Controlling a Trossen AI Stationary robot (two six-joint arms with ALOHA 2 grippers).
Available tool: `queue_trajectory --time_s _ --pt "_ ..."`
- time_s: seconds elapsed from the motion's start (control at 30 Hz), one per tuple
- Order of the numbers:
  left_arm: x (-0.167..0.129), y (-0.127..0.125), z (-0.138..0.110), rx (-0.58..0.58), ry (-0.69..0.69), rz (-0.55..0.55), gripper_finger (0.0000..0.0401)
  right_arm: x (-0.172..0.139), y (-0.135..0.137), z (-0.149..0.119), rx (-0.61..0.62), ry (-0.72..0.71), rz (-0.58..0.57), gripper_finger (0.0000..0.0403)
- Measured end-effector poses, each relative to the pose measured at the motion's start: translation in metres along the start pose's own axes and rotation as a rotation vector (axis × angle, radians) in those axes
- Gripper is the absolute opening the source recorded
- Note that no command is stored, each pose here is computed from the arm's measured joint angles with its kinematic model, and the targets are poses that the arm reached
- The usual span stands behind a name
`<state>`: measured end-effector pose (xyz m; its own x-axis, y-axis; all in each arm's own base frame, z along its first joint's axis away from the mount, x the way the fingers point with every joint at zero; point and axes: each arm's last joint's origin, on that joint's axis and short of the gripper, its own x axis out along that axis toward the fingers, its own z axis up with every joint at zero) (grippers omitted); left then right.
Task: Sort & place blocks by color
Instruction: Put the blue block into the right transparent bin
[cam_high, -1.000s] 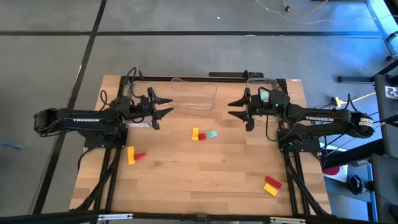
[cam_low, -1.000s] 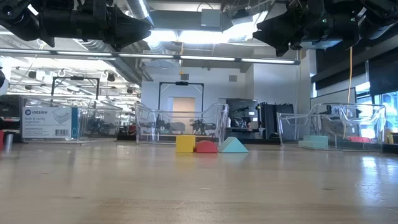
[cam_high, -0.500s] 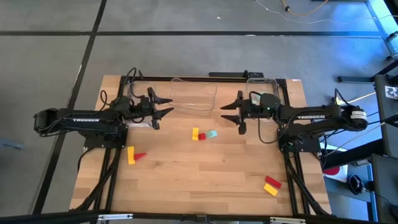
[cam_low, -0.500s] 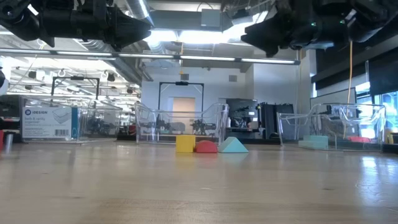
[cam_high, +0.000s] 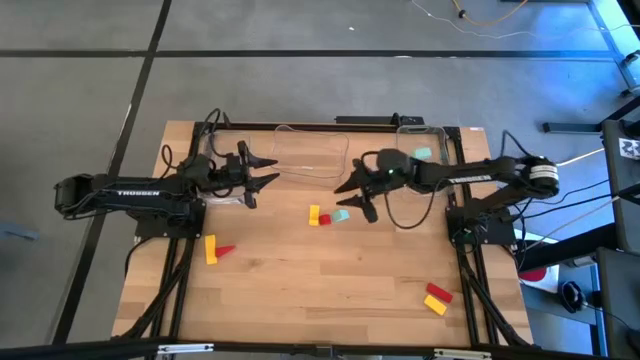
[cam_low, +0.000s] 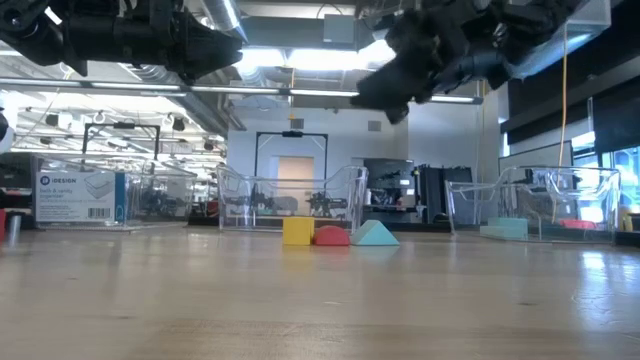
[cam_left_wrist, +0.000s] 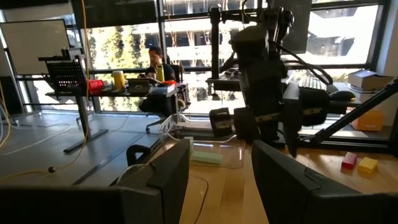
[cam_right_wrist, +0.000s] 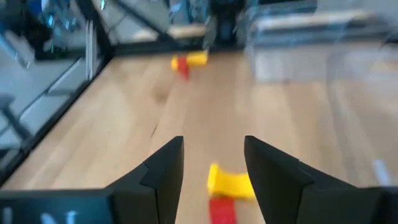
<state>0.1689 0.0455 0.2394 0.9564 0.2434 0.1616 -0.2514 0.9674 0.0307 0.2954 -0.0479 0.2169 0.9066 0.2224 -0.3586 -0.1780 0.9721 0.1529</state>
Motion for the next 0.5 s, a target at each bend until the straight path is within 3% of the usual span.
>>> queue_trajectory --time_s 0.13,0.23,0.5 --pt "0.0 0.0 0.0 0.0 0.002 0.0 0.0165 0.013 0.007 -0.014 -0.029 0.096 0.038 0.0178" --pt "0.0 0.0 0.0 0.0 0.003 0.0 0.0165 0.02 0.011 -0.023 -0.024 0.153 0.003 0.0196" --pt "0.0 0.0 0.0 0.004 0.002 0.0 0.0165 0.027 0.013 -0.032 -0.088 0.22 -0.102 0.03"
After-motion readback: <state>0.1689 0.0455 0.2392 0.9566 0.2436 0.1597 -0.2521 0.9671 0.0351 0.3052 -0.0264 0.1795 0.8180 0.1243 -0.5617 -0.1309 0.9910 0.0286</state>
